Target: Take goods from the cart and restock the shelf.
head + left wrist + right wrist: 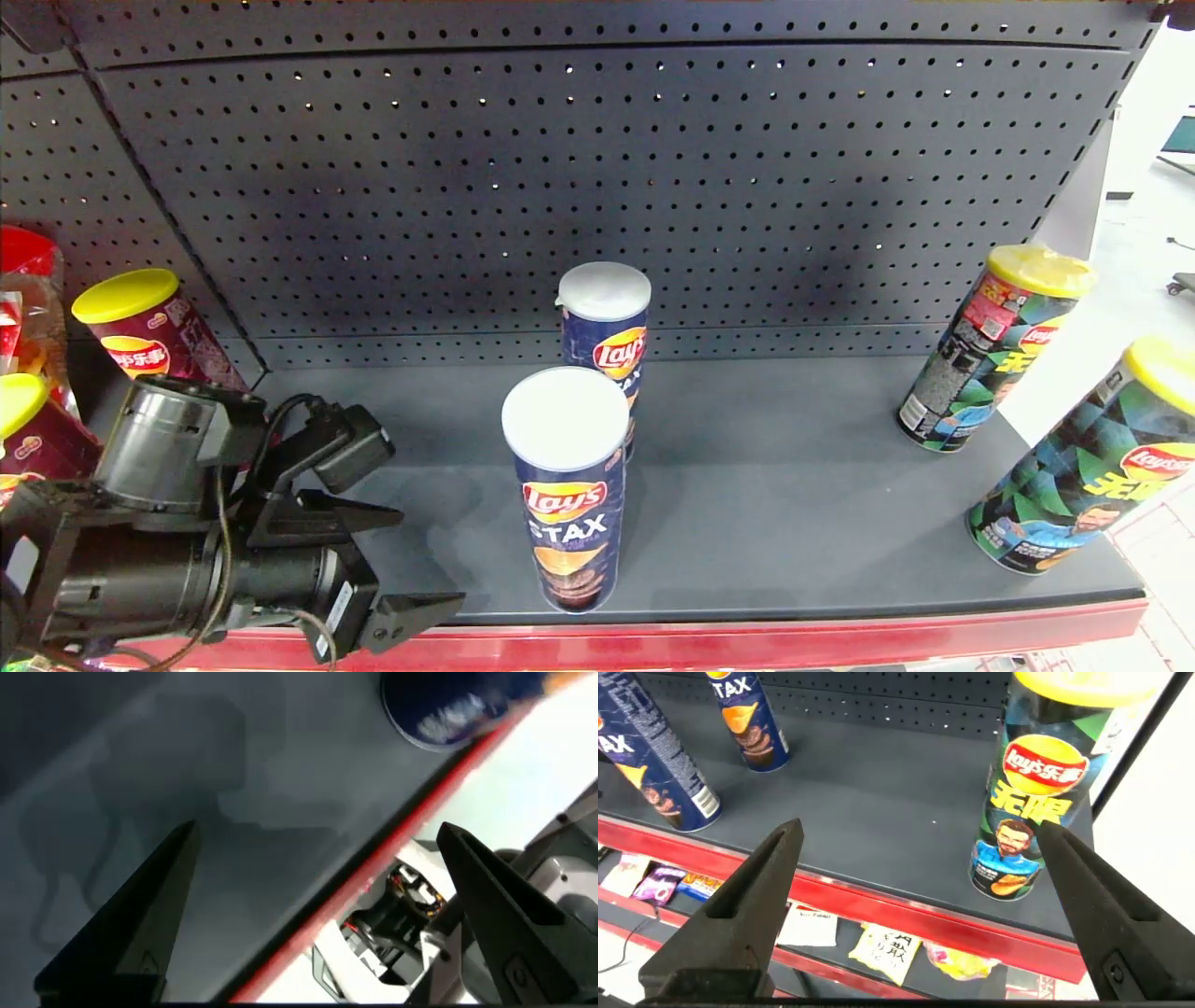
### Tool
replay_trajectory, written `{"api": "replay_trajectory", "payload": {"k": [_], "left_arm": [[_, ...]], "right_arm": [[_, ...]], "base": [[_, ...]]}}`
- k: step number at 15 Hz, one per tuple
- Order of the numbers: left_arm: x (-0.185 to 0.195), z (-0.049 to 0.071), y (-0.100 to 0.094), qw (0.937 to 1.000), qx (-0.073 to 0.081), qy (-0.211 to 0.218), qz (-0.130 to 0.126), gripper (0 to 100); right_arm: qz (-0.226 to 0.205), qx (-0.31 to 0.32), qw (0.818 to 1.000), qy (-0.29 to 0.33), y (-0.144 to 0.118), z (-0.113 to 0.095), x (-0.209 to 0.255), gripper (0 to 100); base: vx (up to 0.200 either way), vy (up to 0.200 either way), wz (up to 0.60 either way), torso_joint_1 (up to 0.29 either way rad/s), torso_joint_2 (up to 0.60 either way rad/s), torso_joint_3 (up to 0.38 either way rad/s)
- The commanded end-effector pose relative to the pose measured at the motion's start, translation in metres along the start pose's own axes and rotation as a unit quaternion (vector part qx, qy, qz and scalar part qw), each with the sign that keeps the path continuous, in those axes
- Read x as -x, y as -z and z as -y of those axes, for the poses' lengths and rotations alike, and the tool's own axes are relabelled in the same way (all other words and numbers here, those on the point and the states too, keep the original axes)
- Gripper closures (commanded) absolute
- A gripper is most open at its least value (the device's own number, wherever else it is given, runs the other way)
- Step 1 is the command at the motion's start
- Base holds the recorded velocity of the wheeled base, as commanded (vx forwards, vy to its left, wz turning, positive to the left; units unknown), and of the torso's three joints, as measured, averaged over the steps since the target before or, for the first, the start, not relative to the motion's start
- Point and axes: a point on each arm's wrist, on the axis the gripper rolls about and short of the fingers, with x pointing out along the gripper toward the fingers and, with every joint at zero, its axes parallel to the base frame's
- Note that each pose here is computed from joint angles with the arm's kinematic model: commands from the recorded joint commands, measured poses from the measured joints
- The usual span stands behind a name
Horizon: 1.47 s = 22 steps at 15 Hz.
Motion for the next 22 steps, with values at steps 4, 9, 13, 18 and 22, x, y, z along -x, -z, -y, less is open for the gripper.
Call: {"api": "replay_trajectory", "payload": {"k": [4,9,13,18,22], "left_arm": [[-0.024,-0.001,-0.008,0.9995,-0.008,0.018,-0.026,0],[-0.041,-0.007,-0.022,0.9993,-0.02,0.019,-0.026,0],[-0.05,-0.003,-0.03,0.9988,-0.03,0.029,-0.027,0],[-0.058,-0.003,-0.038,0.9986,-0.036,0.031,-0.023,0],[-0.062,-0.003,-0.039,0.9985,-0.037,0.033,-0.025,0]], "right_arm": [[0.003,0.0,1.0,0.003,0.001,0.0,0.001,0],[0.004,0.0,1.0,0.003,0.002,0.0,0.002,0],[0.005,-0.001,1.0,0.004,0.002,0.0,0.002,0],[0.007,-0.001,1.0,0.004,0.001,0.0,0.003,0],[0.008,0.0,1.0,0.005,0.0,0.0,0.003,0]], "base": [[0.0,0.0,0.0,0.0,0.0,0.0],[0.0,0.0,0.0,0.0,0.0,0.0],[0.0,0.0,0.0,0.0,0.0,0.0],[0.0,0.0,0.0,0.0,0.0,0.0],[0.0,0.0,0.0,0.0,0.0,0.0]]}}
